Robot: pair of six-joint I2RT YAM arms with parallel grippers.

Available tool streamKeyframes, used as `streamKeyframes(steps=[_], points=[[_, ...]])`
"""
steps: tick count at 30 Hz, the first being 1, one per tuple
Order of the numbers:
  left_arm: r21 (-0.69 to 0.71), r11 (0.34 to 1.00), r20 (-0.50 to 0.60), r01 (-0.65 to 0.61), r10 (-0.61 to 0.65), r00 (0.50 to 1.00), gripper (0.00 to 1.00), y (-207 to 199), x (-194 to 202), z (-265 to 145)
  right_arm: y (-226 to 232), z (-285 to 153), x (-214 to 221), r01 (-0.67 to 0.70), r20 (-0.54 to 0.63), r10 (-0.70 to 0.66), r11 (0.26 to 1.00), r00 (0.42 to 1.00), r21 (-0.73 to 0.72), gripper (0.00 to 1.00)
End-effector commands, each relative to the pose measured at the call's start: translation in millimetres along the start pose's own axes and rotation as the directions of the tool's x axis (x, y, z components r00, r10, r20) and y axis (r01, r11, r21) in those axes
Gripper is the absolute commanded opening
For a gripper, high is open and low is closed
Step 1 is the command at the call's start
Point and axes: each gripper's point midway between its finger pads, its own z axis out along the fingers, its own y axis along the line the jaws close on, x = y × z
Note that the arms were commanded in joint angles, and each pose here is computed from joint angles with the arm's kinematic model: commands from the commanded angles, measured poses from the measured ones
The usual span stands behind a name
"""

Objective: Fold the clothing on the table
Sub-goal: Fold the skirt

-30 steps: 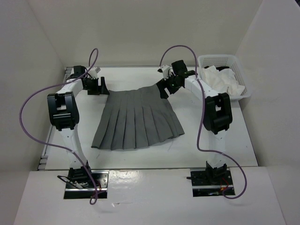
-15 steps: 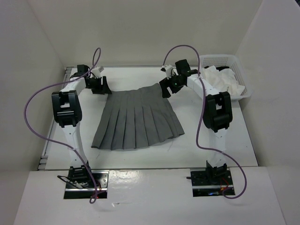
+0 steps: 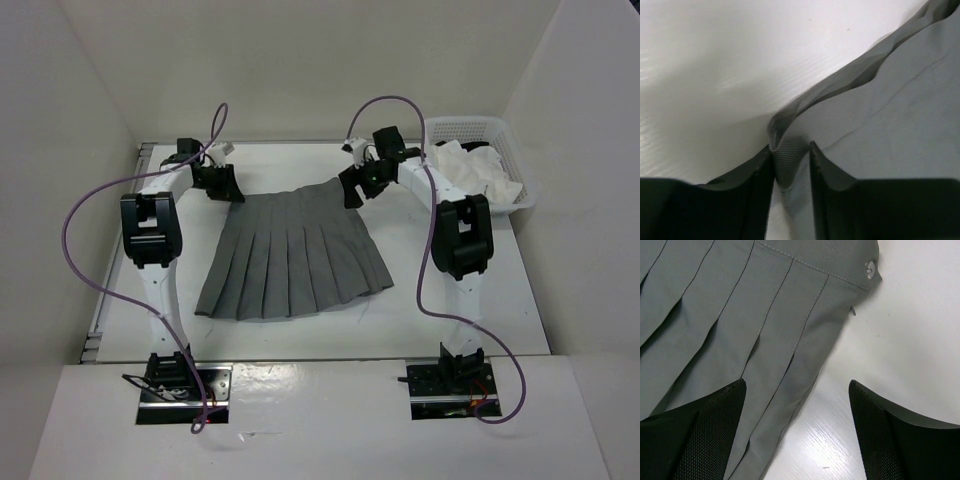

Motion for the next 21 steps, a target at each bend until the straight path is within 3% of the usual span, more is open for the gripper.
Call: streamKeyframes(steps=[1, 5, 8, 14, 15, 16, 17, 18, 21], points=[[0.032, 0.999, -0.019, -0.006, 0.007, 1.0, 0.37, -1, 4, 6, -3, 2, -13, 0.003, 0.034, -0.002, 1.0, 0.999, -0.026, 0.87], [0.02, 1.0, -0.013, -0.021, 0.021, 1.0, 0.18, -1, 1, 3, -10, 11, -24, -0.012, 0.073, 0.016, 0.999, 0.997, -0.048, 0.86], [0.011, 0.999, -0.014, -0.03, 0.031, 0.999, 0.13, -1, 2, 1, -23, 19, -32, -0.057, 0.1, 0.063, 0.996, 0.993, -0.07, 0.86], [-0.01, 0.997, -0.03, -0.072, 0.072, 0.997, 0.13, -9, 5, -3, -53, 34, -52, -0.125, 0.153, 0.144, 0.984, 0.978, -0.13, 0.83], [-0.01, 0.997, -0.03, -0.072, 0.072, 0.997, 0.13, -9, 5, -3, -60, 49, -31, -0.175, 0.092, 0.189, 0.974, 0.978, -0.142, 0.81], [-0.004, 0.997, -0.035, -0.08, 0.079, 0.996, 0.13, -13, 5, 0, -64, 43, -51, -0.157, 0.131, 0.176, 0.977, 0.976, -0.143, 0.81], [-0.013, 0.997, -0.037, -0.08, 0.08, 0.996, 0.13, -12, 5, 0, -61, 62, -26, -0.212, 0.051, 0.224, 0.961, 0.973, -0.176, 0.8], [-0.006, 0.996, -0.048, -0.091, 0.091, 0.995, 0.13, -17, 8, 0, -70, 49, -50, -0.171, 0.111, 0.191, 0.971, 0.975, -0.165, 0.78], [0.0, 0.995, -0.052, -0.098, 0.098, 0.994, 0.13, -22, 9, 3, -70, 48, -59, -0.144, 0.141, 0.17, 0.974, 0.975, -0.177, 0.76]])
